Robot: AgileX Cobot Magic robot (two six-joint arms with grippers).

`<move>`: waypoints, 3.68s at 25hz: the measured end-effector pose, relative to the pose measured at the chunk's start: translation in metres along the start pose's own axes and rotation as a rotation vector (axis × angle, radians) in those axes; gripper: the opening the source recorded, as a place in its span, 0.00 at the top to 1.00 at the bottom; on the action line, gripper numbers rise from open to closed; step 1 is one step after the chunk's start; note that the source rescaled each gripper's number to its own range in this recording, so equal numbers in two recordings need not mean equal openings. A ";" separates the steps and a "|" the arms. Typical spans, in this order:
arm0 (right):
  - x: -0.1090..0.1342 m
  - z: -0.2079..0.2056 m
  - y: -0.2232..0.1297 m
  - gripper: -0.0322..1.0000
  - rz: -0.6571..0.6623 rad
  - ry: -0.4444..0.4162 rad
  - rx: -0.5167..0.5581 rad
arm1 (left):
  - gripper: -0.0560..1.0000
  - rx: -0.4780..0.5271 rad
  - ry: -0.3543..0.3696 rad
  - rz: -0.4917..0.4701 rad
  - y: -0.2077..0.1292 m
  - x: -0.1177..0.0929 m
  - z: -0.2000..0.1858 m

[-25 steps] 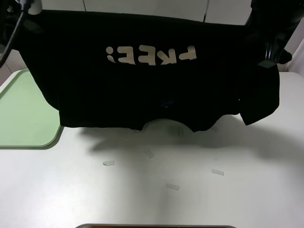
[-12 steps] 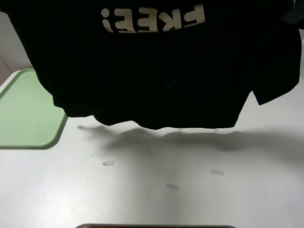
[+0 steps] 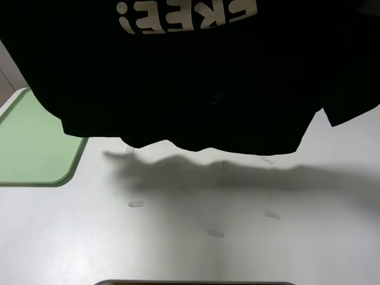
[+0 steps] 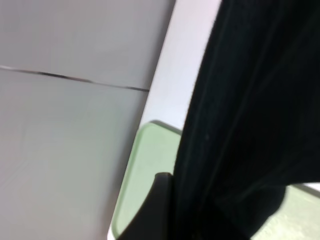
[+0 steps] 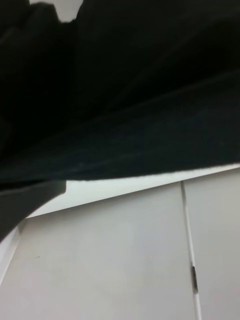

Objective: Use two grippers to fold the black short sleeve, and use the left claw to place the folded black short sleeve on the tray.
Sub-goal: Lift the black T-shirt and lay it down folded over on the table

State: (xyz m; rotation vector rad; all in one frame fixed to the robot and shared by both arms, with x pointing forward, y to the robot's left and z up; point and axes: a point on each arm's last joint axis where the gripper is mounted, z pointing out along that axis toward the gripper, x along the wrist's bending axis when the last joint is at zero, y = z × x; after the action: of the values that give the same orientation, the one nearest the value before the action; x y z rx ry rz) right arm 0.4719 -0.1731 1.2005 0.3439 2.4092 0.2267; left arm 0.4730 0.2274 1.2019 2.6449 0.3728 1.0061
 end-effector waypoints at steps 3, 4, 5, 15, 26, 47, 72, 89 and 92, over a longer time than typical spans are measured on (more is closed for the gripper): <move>0.001 -0.019 -0.005 0.97 0.028 -0.016 -0.052 | 0.95 0.026 -0.021 0.005 -0.006 -0.007 -0.017; 0.002 -0.025 -0.006 0.97 0.037 -0.015 -0.071 | 0.95 0.036 -0.031 0.006 -0.007 -0.008 -0.020; 0.003 -0.030 -0.008 0.97 0.047 -0.014 -0.090 | 0.95 0.046 -0.044 0.006 -0.009 -0.010 -0.022; 0.030 -0.052 -0.035 0.97 0.084 0.036 -0.155 | 0.95 0.042 -0.118 -0.057 -0.015 -0.026 -0.042; 0.073 -0.071 -0.071 0.97 0.174 0.118 -0.241 | 0.95 -0.002 -0.184 -0.137 -0.042 -0.078 -0.058; 0.117 -0.004 -0.087 0.97 0.148 0.187 -0.124 | 0.95 0.086 -0.301 -0.183 -0.072 -0.130 -0.008; 0.044 0.207 -0.093 0.97 0.227 -0.114 -0.129 | 0.95 0.161 -0.058 0.057 -0.049 -0.074 0.257; 0.007 0.249 -0.112 0.97 0.274 -0.174 -0.094 | 0.95 0.147 -0.010 0.015 -0.008 -0.040 0.315; 0.013 0.250 -0.118 0.97 0.282 -0.109 -0.022 | 0.95 0.207 -0.057 -0.001 -0.002 -0.052 0.313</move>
State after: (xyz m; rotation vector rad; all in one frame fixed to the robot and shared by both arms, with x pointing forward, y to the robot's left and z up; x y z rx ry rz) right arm 0.6043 -0.2632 0.9751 0.6699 2.2445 0.3504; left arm 0.6468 0.1579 0.9457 2.8492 0.4903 0.9353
